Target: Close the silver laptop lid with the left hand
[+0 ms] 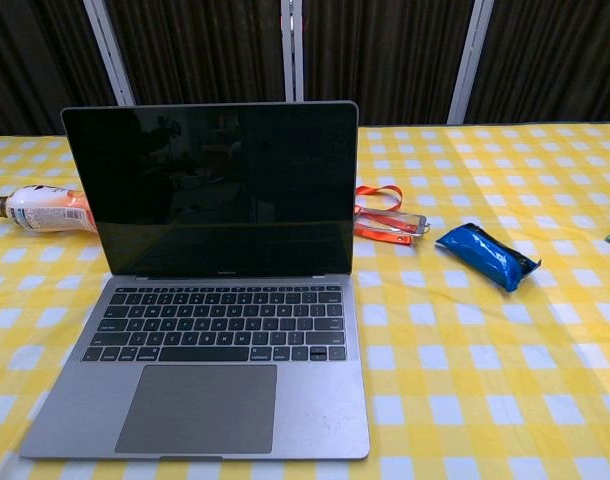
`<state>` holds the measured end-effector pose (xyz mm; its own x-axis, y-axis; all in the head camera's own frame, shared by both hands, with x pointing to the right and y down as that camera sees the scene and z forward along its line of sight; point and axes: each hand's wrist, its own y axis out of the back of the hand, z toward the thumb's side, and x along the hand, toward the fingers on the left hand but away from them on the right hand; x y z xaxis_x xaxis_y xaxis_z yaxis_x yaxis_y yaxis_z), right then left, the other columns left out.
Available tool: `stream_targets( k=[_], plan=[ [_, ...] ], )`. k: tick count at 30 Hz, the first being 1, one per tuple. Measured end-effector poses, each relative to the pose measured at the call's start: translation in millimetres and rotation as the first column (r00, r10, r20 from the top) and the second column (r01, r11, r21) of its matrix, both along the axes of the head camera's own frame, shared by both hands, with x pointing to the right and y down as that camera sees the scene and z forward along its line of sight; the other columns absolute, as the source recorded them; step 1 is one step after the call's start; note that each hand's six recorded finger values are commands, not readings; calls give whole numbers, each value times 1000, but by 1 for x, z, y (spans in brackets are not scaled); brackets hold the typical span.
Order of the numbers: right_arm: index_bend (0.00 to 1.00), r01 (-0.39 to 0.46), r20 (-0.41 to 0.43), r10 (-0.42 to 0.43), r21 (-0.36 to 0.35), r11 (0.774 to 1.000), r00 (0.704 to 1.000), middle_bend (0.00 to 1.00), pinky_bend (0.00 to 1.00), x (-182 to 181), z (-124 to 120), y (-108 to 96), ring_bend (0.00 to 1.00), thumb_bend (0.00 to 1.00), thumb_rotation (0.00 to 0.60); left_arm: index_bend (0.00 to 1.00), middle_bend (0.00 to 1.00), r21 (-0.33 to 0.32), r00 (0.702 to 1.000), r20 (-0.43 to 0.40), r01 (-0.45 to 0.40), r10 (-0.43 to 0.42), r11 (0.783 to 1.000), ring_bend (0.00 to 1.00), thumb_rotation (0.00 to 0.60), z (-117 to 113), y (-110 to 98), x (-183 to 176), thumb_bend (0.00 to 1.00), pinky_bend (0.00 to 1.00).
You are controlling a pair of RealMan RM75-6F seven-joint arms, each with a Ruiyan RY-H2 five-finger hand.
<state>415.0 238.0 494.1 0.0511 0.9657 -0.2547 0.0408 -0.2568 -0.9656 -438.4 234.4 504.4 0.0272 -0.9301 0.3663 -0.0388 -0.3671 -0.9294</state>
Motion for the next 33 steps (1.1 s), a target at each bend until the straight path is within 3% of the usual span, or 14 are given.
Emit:
stream_targets(
  k=[9,10,12,14,16,17,26,33],
  plan=[
    [20,-3,6,3,-3,1000,1000,0,0,0,0,1,0,0,600,0,0,-44,1000,-23,-10,9,999,0,600,5,1,3,6,0],
    [20,-5,9,5,-1,1000,1000,0,0,0,-1,0,0,0,600,0,0,-57,999,-33,-15,13,998,0,600,6,0,5,75,0],
    [20,-9,13,9,4,1000,1000,0,0,1,-2,0,0,0,600,0,0,-77,998,-54,-24,20,997,0,600,10,-3,9,349,0],
    [20,-11,13,11,2,1000,1000,0,0,2,-2,-1,0,0,600,0,0,-96,996,-87,-36,28,995,0,600,15,-10,15,767,0],
    [20,-12,11,12,-3,1000,1000,0,0,2,0,-1,0,0,600,0,0,-111,991,-124,-56,42,992,0,600,21,-21,23,958,0],
    [20,-13,10,14,-7,1000,1000,0,0,2,1,-1,0,0,600,0,0,-116,989,-139,-67,51,991,0,600,23,-27,27,997,0],
    [24,-22,-16,22,-27,999,1000,0,0,5,10,-3,0,0,600,0,0,-89,957,-220,-211,187,973,0,600,35,-102,79,1000,0],
    [20,-34,-37,32,-37,999,999,0,0,7,17,-4,0,0,600,80,2,-176,945,-229,-275,233,945,3,600,63,-151,126,1000,0]
  ],
)
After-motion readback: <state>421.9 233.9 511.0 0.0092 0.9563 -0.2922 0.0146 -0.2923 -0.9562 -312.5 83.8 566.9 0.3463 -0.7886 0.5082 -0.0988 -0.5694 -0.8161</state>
